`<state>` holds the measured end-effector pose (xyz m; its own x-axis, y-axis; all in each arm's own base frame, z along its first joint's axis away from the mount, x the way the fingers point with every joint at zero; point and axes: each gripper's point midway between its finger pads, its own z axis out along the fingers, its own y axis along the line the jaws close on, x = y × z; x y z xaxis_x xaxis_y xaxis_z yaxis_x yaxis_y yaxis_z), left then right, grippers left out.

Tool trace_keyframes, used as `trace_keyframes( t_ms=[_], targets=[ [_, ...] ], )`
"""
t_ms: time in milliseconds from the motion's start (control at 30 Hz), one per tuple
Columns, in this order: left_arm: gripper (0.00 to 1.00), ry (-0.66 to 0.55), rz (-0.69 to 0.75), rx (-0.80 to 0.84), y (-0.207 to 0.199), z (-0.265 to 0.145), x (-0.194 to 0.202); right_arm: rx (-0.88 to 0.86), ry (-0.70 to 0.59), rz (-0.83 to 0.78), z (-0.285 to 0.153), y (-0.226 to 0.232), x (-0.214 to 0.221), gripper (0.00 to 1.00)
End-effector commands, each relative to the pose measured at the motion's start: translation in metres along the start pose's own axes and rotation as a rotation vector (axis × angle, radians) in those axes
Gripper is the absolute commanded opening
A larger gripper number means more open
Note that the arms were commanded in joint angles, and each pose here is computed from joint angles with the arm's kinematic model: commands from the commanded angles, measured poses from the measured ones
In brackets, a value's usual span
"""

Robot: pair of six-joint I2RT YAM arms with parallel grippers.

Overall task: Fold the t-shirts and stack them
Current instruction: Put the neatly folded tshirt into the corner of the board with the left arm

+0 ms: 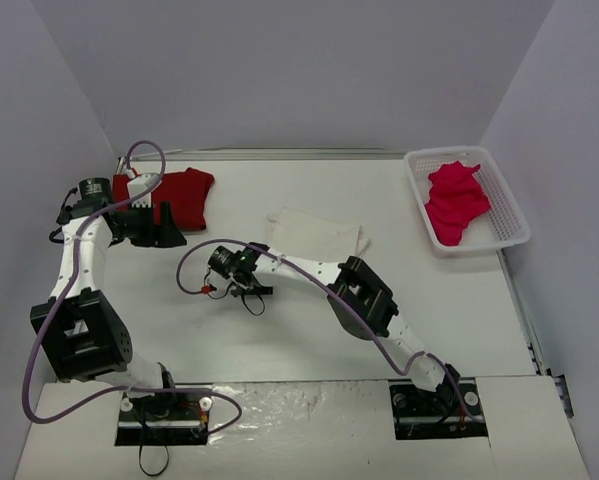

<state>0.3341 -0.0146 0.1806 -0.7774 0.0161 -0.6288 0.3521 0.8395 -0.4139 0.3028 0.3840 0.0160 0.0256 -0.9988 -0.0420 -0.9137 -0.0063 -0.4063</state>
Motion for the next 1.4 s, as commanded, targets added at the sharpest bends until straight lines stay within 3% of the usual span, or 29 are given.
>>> trace_keyframes(
  t_ms=[0, 133, 267, 500, 667, 1100, 1300, 1367],
  targets=[
    [0.7, -0.023, 0.006, 0.023, -0.005, -0.002, -0.007, -0.041, 0.005, -0.044, -0.03, 0.021, 0.003, 0.27],
    [0.7, -0.023, 0.004, 0.028, -0.005, -0.002, -0.008, 0.015, -0.043, -0.057, -0.066, 0.013, -0.004, 0.31],
    [0.7, -0.027, 0.009, 0.029, -0.006, -0.002, -0.009, 0.048, -0.048, -0.053, -0.075, 0.003, -0.002, 0.32],
    [0.7, -0.024, 0.006, 0.024, -0.005, -0.001, -0.006, 0.079, 0.005, -0.012, -0.053, -0.021, 0.01, 0.33],
    [0.7, -0.02, 0.007, 0.027, -0.004, 0.0, -0.005, 0.061, 0.03, 0.019, -0.03, -0.03, 0.017, 0.4],
    [0.7, -0.012, -0.002, 0.038, -0.003, 0.003, -0.004, -0.039, 0.038, 0.015, -0.002, -0.011, 0.019, 0.43],
    [0.71, -0.015, -0.023, 0.042, -0.002, 0.007, -0.001, -0.05, 0.041, 0.006, 0.001, -0.004, 0.017, 0.32],
    [0.71, -0.015, -0.05, 0.054, -0.003, 0.01, 0.001, -0.04, 0.04, -0.008, -0.002, -0.004, 0.015, 0.11]
  ],
)
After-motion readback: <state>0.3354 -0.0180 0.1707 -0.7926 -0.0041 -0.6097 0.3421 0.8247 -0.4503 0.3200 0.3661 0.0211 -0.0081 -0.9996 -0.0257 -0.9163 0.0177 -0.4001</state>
